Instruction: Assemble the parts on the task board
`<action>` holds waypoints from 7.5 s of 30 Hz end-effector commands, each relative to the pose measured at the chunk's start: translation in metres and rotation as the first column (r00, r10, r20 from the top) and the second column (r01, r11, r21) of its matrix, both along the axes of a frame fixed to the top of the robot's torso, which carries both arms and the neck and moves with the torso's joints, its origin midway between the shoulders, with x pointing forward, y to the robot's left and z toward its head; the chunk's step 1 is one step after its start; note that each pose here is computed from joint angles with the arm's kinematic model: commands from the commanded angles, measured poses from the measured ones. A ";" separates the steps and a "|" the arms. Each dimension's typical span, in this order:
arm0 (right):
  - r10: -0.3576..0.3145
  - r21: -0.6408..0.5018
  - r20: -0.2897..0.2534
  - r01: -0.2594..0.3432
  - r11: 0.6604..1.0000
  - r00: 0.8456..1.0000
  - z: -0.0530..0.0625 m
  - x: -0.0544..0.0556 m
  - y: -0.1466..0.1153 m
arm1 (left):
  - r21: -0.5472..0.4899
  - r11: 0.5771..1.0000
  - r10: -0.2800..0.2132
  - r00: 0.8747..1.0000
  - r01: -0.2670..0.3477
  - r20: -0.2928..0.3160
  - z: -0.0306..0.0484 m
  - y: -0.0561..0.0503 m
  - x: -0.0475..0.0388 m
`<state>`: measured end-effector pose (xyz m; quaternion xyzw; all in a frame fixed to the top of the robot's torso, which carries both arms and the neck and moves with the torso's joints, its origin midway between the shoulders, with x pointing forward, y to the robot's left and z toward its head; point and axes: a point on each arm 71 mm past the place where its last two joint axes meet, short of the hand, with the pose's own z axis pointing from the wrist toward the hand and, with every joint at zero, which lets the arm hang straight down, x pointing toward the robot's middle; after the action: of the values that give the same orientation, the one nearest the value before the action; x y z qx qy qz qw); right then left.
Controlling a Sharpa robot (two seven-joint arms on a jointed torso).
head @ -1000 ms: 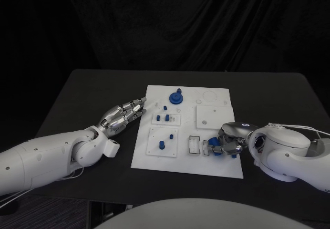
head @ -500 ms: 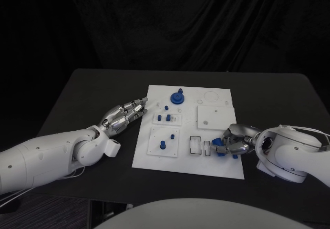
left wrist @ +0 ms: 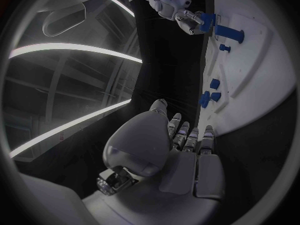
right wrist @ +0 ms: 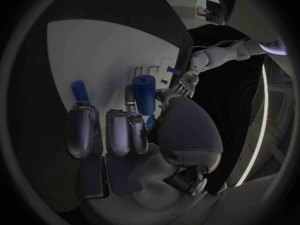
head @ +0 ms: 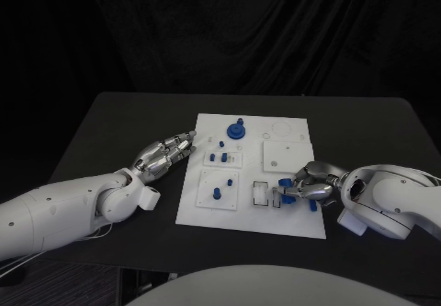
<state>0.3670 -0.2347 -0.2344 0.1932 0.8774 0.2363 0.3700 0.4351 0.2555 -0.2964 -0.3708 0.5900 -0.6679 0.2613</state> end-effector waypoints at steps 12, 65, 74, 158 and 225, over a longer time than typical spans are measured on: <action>0.034 0.073 -0.060 -0.030 0.997 0.998 -0.007 0.005 0.018 | -0.036 0.999 0.000 1.000 0.001 0.025 0.0024 -0.002 -0.0003; 0.067 0.066 -0.075 -0.062 0.996 0.995 -0.014 0.007 0.029 | -0.026 1.000 -0.008 1.000 0.008 0.009 -0.0010 -0.001 0.0018; 0.068 0.078 -0.048 -0.064 0.995 0.997 -0.012 0.007 0.027 | -0.025 1.000 -0.009 1.000 0.009 0.007 -0.0015 -0.001 0.0017; -0.007 -0.191 0.189 0.043 0.981 0.982 0.043 0.011 -0.048 | -0.015 1.000 -0.001 1.000 0.001 -0.001 -0.0028 0.003 -0.0001; 0.159 -0.455 0.105 -0.095 0.885 0.982 -0.010 -0.010 -0.031 | -0.018 1.000 -0.003 1.000 0.003 -0.002 -0.0027 0.004 -0.0002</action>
<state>0.3602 -0.2620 -0.2345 0.0125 0.8759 0.0705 0.4772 0.4353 0.2609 -0.2999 -0.3734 0.5916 -0.6662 0.2586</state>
